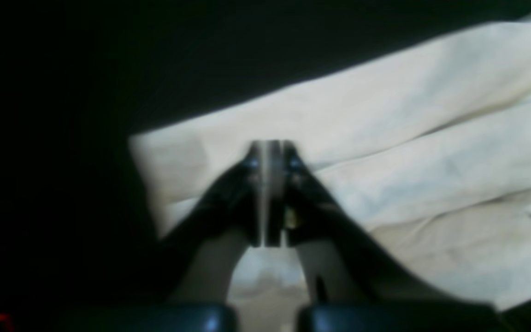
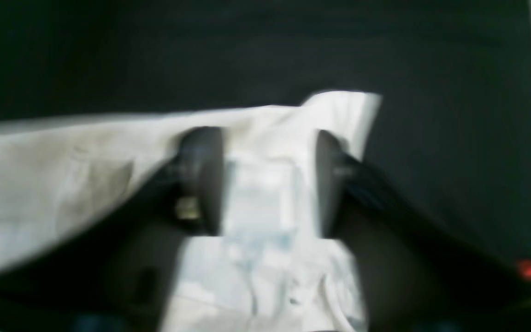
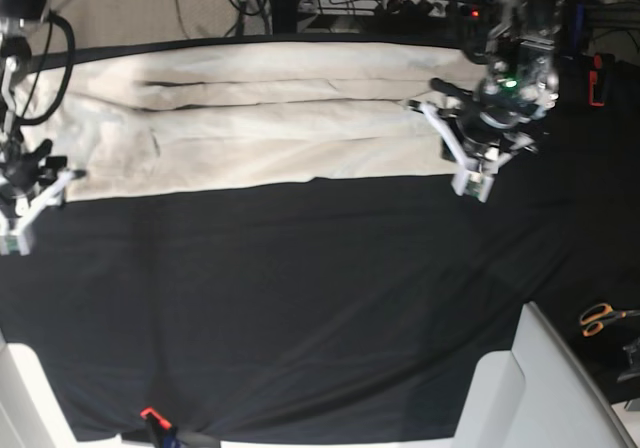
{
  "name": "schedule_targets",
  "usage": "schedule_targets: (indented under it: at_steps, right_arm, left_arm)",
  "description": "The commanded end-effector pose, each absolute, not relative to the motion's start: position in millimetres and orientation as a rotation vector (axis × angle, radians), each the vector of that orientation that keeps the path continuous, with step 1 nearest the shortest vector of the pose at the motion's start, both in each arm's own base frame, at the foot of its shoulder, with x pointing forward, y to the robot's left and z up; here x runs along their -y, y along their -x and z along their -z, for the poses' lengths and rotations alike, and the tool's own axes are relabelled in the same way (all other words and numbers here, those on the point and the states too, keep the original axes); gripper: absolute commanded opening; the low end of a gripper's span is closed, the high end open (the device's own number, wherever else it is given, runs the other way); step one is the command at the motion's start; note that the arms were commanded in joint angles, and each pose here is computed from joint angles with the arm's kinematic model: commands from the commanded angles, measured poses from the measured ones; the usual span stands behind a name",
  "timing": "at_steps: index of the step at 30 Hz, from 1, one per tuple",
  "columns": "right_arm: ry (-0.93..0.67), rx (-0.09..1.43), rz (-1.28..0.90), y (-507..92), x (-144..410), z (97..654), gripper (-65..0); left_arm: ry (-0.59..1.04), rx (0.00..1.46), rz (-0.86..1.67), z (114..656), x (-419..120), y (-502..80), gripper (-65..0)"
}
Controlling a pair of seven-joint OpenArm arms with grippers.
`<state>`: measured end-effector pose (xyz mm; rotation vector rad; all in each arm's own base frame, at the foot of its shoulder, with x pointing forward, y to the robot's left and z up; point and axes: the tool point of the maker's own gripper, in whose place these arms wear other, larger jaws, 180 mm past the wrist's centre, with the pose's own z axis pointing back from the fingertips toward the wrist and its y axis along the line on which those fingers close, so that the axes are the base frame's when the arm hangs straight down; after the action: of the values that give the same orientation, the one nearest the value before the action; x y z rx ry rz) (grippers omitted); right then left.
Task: Fold the T-shirt properly
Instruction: 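Lower the folded edge onto the shirt and open the right gripper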
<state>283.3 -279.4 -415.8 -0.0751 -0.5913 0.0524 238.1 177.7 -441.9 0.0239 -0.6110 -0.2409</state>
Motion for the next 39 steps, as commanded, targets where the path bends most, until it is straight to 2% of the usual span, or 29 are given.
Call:
schedule_targets:
  at_steps: [1, 2, 3, 5, 14, 27, 34, 39]
  right_arm:
    - [0.073, 0.612, -0.068, -296, 286, 412, -55.1]
    - [0.051, 0.586, -0.078, -298, 285, 420, -60.8]
    - [0.048, 0.56, -0.068, -297, 292, 427, -62.3]
    - [0.046, 0.516, -0.04, -295, 305, 440, -60.8]
    - [0.065, 0.511, 0.035, -305, 351, 451, -60.3]
    - [0.031, 0.511, 0.196, -305, 387, 480, -60.2]
    - [0.081, 0.55, 0.217, -302, 417, 470, -60.0]
    - [0.135, 0.648, 0.16, -325, 429, 433, -60.0]
  left_arm:
    - [-0.044, 0.637, 0.243, 441, -185, -245, -65.0]
    - [-0.038, 0.629, 0.241, 448, -184, -244, -65.0]
    - [-0.035, 0.624, 0.234, 453, -185, -243, -65.0]
    - [-0.031, 0.628, 0.232, 460, -185, -243, -65.0]
    - [-0.046, 0.612, 0.22, 468, -195, -240, -65.0]
    - [-0.062, 0.565, 0.215, 480, -207, -231, -65.0]
    - [-0.062, 0.568, 0.216, 479, -206, -232, -65.0]
    - [-0.062, 0.599, 0.221, 470, -204, -241, -65.0]
